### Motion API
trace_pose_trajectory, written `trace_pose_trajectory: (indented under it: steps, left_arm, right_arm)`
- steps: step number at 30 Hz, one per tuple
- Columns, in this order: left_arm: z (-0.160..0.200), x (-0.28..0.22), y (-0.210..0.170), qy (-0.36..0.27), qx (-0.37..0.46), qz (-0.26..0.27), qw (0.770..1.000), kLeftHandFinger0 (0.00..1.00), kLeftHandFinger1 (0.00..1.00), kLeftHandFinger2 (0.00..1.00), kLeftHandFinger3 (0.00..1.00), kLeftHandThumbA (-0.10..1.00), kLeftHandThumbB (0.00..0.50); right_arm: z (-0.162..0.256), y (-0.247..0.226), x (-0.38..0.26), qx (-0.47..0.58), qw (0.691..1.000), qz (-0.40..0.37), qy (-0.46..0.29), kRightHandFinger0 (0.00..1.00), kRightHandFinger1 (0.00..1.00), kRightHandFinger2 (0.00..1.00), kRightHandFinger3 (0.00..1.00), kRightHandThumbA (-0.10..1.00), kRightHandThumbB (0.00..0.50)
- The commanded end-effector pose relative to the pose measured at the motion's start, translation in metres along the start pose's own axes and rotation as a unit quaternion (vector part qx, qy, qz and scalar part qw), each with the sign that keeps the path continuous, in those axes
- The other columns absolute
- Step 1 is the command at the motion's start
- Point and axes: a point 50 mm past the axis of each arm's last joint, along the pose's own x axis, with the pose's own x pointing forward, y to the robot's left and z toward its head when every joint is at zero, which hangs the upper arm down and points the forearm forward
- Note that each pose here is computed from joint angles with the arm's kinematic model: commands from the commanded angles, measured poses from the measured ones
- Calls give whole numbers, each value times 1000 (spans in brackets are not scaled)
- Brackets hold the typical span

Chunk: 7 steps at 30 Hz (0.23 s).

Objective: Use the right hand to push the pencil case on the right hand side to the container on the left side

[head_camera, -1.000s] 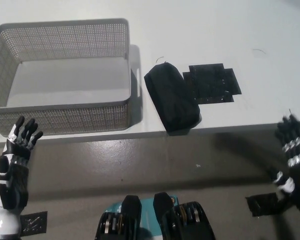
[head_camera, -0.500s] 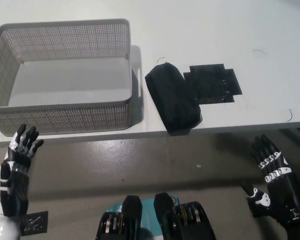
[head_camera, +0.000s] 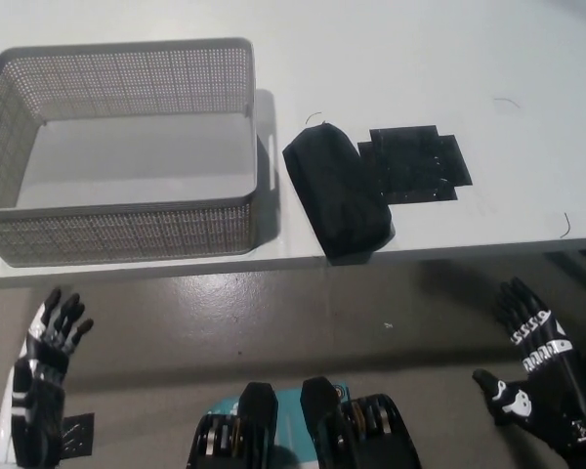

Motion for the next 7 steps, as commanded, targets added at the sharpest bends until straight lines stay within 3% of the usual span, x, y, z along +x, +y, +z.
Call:
trace_pose_trajectory:
  steps: [1, 7]
  left_arm:
    - [8, -15, 0, -21, 6, 1, 1000, 1000, 1000, 1000, 1000, 1000, 403]
    - [0, -28, -5, -4, 11, 7, 1000, 1000, 1000, 1000, 1000, 1000, 381]
  right_arm:
    - [6, 3, -12, 0, 1000, 13, -12, 1000, 1000, 1000, 1000, 1000, 317]
    - [7, -4, -16, -6, 1000, 16, 0, 1000, 1000, 1000, 1000, 1000, 306]
